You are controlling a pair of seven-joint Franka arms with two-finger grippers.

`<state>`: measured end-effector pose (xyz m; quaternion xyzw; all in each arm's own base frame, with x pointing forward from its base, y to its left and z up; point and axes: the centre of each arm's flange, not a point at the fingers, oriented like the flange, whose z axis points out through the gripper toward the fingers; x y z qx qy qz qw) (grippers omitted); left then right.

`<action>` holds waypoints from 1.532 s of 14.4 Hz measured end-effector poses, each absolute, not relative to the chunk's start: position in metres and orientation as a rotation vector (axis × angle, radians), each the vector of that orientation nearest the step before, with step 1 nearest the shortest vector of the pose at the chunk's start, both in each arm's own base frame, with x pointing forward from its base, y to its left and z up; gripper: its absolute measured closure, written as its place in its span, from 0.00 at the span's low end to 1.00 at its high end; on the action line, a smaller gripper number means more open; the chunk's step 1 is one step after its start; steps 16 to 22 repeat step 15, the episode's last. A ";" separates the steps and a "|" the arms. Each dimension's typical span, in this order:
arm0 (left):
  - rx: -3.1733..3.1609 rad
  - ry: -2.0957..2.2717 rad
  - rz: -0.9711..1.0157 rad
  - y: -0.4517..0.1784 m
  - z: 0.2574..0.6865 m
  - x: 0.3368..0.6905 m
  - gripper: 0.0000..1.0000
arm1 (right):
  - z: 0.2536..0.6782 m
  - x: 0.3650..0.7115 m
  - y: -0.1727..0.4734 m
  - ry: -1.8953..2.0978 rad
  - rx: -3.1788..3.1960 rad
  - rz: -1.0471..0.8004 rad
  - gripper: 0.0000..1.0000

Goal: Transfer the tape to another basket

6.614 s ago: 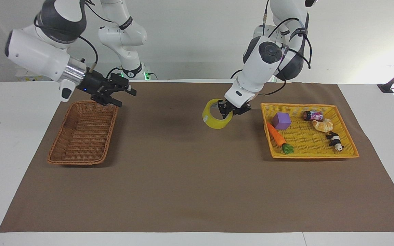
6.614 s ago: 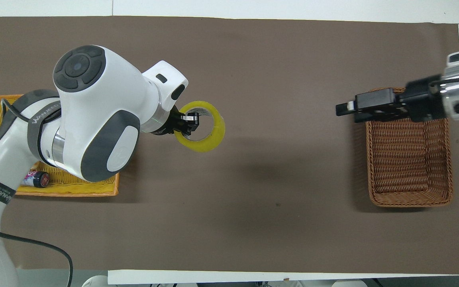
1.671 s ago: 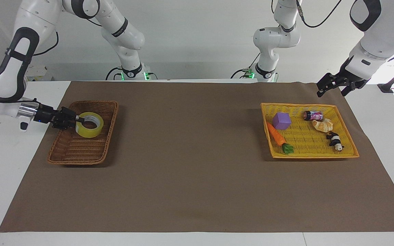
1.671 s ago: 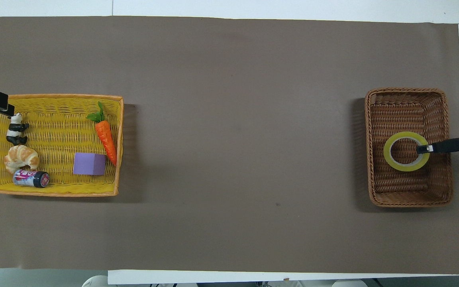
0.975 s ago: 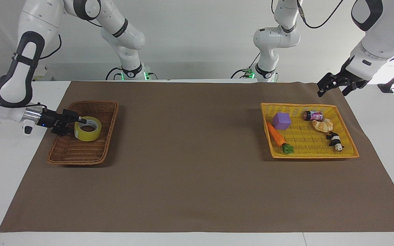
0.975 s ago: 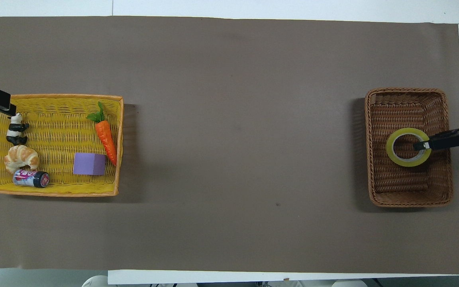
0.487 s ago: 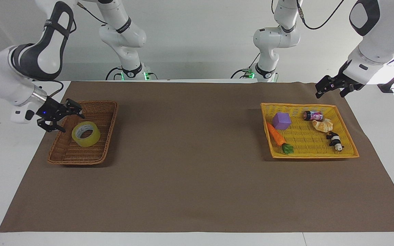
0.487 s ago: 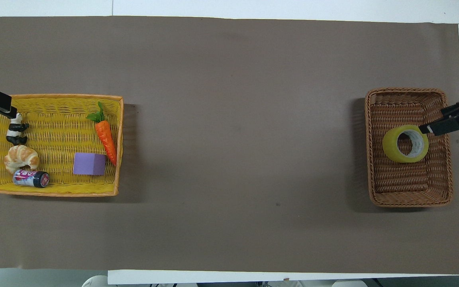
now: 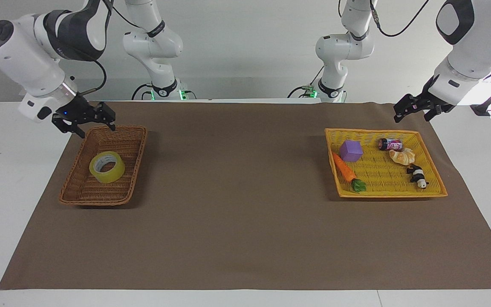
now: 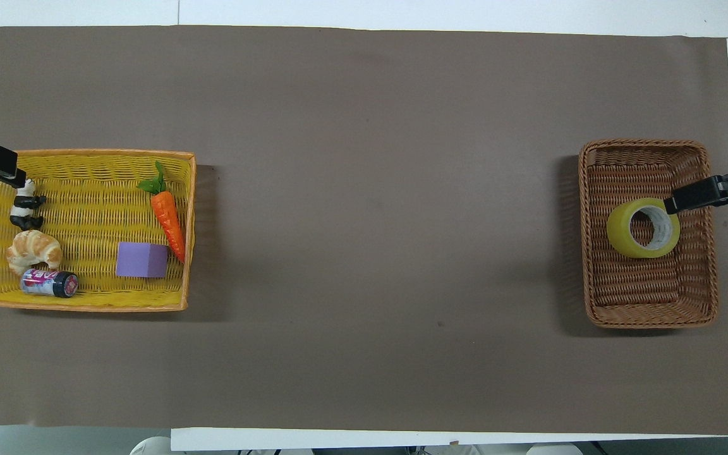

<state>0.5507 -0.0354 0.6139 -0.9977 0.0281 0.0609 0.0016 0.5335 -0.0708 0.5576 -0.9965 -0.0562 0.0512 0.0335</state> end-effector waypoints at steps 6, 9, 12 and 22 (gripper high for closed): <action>-3.131 0.088 0.191 -0.035 0.614 0.551 0.00 | 0.611 0.548 -0.075 -0.104 -3.114 0.162 0.00; -3.131 0.088 0.191 -0.035 0.614 0.551 0.00 | 0.608 0.555 -0.075 -0.093 -3.115 0.181 0.00; -3.131 0.088 0.191 -0.035 0.614 0.551 0.00 | 0.607 0.552 -0.074 -0.092 -3.110 0.215 0.00; -3.131 0.088 0.191 -0.035 0.614 0.551 0.00 | 0.611 0.548 -0.069 -0.095 -3.109 0.226 0.00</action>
